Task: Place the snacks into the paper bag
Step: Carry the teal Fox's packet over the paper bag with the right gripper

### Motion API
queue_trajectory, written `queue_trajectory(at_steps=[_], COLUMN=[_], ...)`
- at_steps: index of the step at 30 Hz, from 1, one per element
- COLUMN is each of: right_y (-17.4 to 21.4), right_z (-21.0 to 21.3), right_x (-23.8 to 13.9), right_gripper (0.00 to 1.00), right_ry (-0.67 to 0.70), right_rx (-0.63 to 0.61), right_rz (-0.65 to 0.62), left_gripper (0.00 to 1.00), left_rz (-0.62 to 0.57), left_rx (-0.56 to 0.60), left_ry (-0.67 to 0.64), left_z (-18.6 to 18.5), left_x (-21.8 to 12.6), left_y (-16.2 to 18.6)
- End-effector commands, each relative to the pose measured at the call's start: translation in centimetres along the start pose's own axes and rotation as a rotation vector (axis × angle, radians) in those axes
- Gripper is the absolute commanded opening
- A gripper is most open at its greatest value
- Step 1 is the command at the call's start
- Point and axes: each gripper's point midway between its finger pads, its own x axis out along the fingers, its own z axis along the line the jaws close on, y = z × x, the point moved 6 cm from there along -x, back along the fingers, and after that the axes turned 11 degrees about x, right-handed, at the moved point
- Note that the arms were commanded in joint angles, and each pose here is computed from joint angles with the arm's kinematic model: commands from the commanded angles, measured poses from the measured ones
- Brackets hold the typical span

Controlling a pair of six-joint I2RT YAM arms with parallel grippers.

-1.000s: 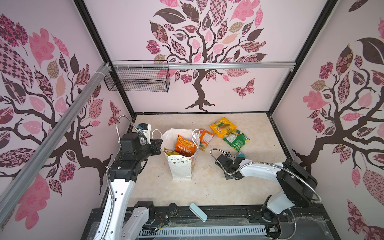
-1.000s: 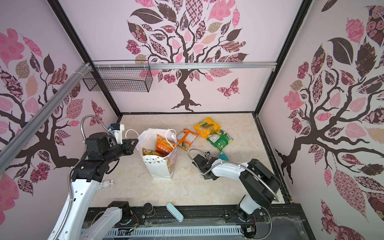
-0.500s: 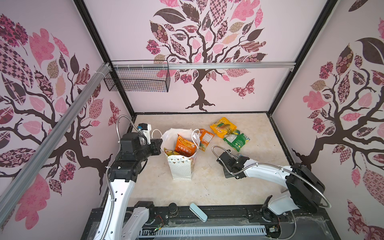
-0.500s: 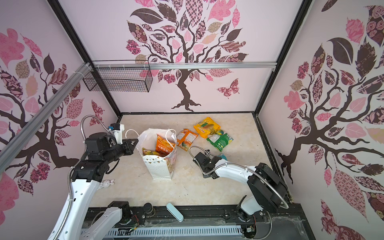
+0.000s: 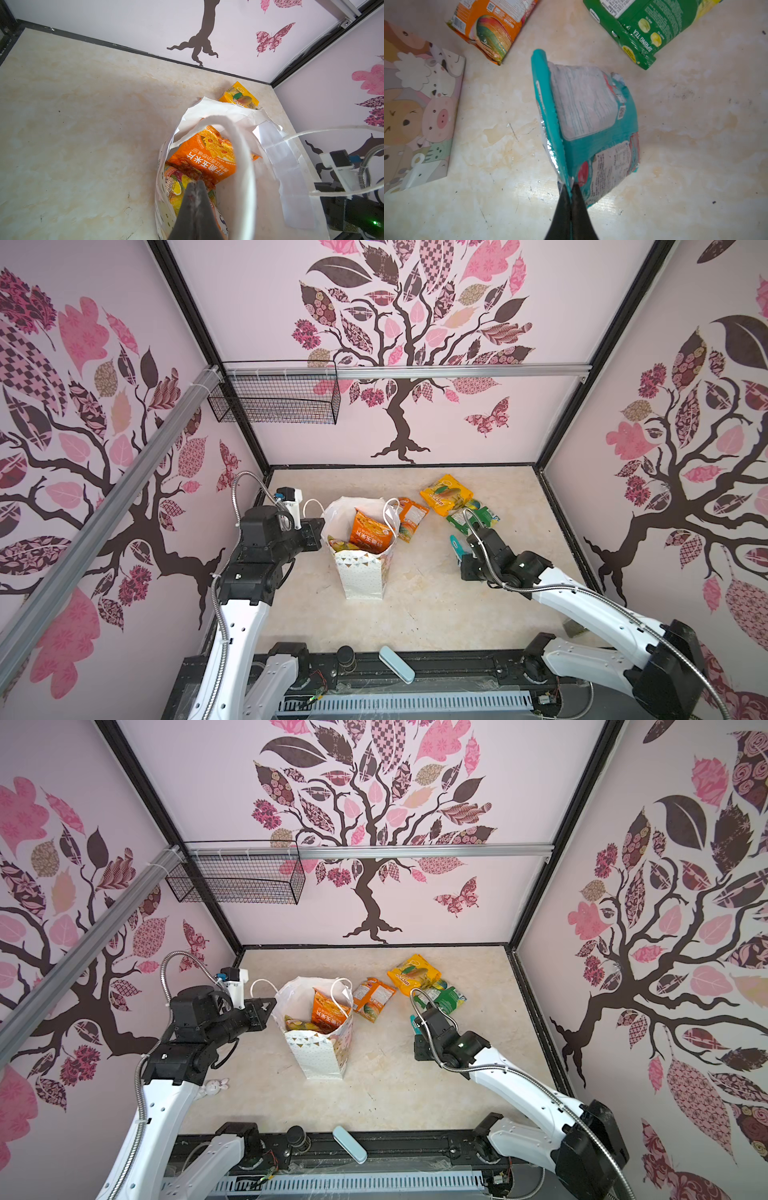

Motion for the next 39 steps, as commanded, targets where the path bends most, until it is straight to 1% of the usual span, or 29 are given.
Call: queue_trajectory(at_steps=[1,13,21,30,39], right_y=[-1.8,-4.2,-6.4,-9.1,-10.7], right_z=[1.4,3.9,5.8,8.2,10.1], right_x=[-2.2,-6.3,-10.4,-14.9,-18.2], right_gripper=[0.0,0.0,0.0,0.0,0.0], right_ry=[-0.075,-0.249,-0.366,-0.483,-0.595], right_rx=[-0.001,-0.013,-0.031,-0.08,-0.125], right_rz=[-0.053,-0.133,-0.212,-0.282,-0.32], left_gripper=[0.03,0.03,0.03,0.03,0.03], left_rz=[0.003,0.001,0.001,0.002,-0.001], left_rx=[0.003,0.003,0.003,0.003,0.003], left_ry=[0.0,0.001,0.001,0.003,0.008], left_z=[0.2,0.1,0.1,0.1,0.0], left_x=[0.2,0.1,0.1,0.2,0.1], left_y=[0.5,0.6,0.6,0.6,0.6])
